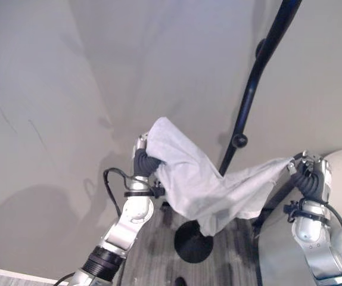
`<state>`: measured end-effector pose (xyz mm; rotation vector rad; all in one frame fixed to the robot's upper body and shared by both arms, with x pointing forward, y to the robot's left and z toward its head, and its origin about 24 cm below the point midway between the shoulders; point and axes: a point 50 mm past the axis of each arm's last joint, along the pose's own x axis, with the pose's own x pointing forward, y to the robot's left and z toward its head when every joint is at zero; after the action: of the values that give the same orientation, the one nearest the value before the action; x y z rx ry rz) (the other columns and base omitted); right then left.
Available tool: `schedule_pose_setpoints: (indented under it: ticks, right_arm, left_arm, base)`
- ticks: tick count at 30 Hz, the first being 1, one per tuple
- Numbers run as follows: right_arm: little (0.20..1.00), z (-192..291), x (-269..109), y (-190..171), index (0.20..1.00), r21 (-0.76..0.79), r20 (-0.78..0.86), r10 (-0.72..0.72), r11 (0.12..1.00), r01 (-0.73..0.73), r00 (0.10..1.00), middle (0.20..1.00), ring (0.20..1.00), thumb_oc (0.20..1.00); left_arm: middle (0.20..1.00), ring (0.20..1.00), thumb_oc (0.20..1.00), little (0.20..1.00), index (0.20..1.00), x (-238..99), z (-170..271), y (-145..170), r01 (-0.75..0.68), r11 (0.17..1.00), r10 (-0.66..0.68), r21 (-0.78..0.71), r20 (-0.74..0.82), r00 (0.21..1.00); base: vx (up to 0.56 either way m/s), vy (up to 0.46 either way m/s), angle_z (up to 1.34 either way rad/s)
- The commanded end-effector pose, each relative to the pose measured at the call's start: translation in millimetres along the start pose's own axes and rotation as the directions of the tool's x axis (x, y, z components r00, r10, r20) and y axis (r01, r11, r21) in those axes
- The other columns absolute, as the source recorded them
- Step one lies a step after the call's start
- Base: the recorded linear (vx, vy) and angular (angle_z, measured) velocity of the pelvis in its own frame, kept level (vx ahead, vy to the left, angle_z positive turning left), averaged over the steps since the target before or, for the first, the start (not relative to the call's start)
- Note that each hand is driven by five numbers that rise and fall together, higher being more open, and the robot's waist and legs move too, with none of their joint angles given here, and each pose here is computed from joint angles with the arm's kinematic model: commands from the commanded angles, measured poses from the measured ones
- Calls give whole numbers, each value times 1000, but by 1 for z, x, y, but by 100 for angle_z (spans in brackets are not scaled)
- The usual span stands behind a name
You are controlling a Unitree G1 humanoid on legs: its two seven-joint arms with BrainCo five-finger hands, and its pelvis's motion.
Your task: Hang the clothes on the sofa on the clothes rack.
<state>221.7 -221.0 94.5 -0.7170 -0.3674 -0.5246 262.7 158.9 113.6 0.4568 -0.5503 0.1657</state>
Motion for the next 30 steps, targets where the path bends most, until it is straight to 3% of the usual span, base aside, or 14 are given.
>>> schedule_pose_setpoints:
  ticks: [1,3,7,9,14,16,22,24,30]
  right_arm:
    - [200,18,24,-29,200,-85,209,-116,987,136,971,200,200,200]
    - [200,23,29,-43,200,-124,266,-158,973,196,951,200,200,200]
    - [200,33,38,-58,200,-147,339,-201,954,262,919,200,200,200]
    - [200,45,48,-73,200,-169,430,-233,928,332,872,200,200,200]
    - [200,60,70,-87,200,-135,512,-300,897,420,805,200,200,200]
    - [200,64,82,-93,200,-150,546,-317,874,463,775,200,200,200]
    - [200,70,134,-101,200,-201,554,-324,842,501,767,200,200,200]
    - [200,68,156,-95,200,-229,506,-299,858,460,809,200,200,200]
    - [200,59,205,-97,200,-363,384,-244,847,389,890,200,200,200]
  left_arm:
    - [200,200,200,200,200,21,30,23,-150,987,130,66,240,962]
    - [200,200,200,200,200,32,35,50,-290,935,206,207,349,914]
    - [200,200,200,200,200,44,48,84,-471,828,287,304,493,821]
    - [200,200,200,200,200,53,65,114,-621,707,328,339,621,712]
    - [200,200,200,200,200,75,86,137,-731,593,334,337,723,605]
    - [200,200,200,200,200,90,91,143,-741,565,304,364,742,597]
    - [200,200,200,200,200,146,85,134,-624,634,259,457,635,728]
    - [200,200,200,200,200,168,77,124,-534,668,219,518,549,807]
    - [200,200,200,200,200,203,76,124,-428,653,172,625,428,887]
  base:
    - [74,-59,44]
    - [93,-40,14]
    - [60,-17,6]
    - [76,5,0]
    - [83,27,0]
    - [75,44,1]
    - [46,36,7]
    - [16,20,3]
    - [13,41,-2]
